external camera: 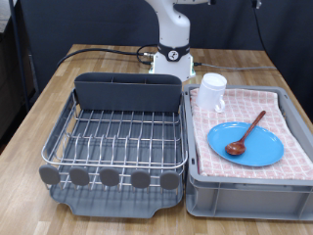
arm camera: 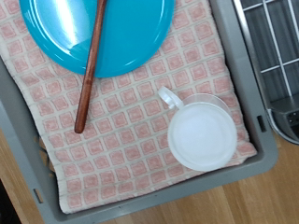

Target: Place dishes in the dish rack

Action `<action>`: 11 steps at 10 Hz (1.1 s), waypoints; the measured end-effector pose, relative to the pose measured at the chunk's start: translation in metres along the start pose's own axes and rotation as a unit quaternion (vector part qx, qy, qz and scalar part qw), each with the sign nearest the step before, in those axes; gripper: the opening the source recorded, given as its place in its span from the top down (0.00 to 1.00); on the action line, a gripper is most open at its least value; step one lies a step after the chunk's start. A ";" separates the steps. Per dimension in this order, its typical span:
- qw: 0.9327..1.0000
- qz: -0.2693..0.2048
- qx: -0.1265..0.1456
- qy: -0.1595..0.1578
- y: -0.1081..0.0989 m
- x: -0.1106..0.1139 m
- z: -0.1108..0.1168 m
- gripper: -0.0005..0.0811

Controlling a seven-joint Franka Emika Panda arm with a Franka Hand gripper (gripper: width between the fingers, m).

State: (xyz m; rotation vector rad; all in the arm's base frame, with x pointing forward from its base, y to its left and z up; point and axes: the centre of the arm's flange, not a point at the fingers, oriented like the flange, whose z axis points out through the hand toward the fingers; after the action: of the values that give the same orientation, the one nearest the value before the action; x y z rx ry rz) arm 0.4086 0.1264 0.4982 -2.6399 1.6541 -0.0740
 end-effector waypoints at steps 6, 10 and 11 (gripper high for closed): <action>1.000 0.019 0.020 0.010 -0.047 -0.036 0.029 0.01; 1.000 0.016 0.016 0.006 -0.065 -0.036 0.060 0.01; 1.000 0.015 0.015 0.004 -0.069 -0.036 0.069 0.01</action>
State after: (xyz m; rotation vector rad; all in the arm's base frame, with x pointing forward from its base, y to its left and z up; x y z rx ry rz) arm 0.4586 0.1883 0.4317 -2.5966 1.6804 -0.1092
